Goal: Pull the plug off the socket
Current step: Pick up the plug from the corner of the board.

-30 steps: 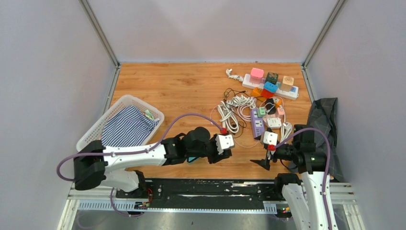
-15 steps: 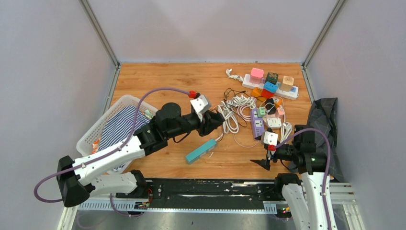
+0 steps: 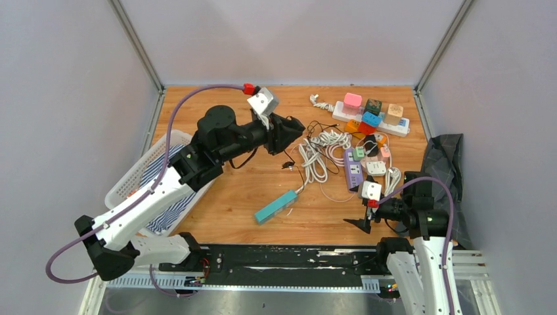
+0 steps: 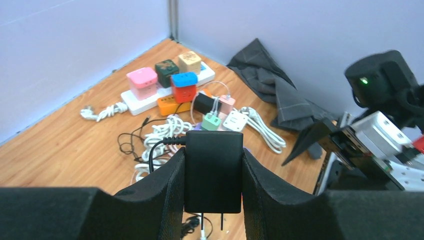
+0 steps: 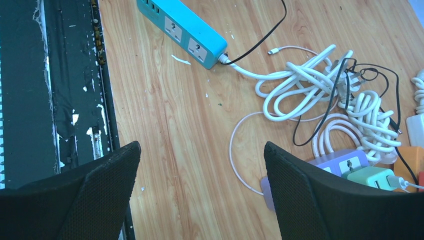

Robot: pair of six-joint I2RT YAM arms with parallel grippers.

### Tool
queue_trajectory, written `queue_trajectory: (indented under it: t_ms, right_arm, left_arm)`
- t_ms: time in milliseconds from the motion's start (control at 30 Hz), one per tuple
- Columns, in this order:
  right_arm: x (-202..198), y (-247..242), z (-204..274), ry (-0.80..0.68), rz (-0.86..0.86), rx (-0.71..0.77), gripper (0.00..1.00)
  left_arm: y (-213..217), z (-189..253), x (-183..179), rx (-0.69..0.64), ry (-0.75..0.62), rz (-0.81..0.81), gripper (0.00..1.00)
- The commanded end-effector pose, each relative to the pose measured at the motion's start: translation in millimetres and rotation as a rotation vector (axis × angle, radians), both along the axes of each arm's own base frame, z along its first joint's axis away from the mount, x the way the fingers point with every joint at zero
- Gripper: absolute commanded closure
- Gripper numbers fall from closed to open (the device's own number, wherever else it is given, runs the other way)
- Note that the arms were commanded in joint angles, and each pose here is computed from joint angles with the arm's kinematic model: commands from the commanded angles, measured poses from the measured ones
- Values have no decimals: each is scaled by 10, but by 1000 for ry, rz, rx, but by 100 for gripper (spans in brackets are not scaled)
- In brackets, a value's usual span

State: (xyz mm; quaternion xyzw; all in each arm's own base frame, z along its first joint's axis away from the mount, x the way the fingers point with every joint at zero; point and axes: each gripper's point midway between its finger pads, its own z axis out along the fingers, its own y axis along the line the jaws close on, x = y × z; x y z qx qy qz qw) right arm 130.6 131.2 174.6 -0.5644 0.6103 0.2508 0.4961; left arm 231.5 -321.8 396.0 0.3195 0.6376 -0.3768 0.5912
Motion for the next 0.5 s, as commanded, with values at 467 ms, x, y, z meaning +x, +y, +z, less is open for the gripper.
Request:
queue_trajectory:
  t_ms: [467]
  right_arm:
    - [-70,20,-28,17,10,23,6]
  left_arm:
    - [244,752,524,-143,69,134,100]
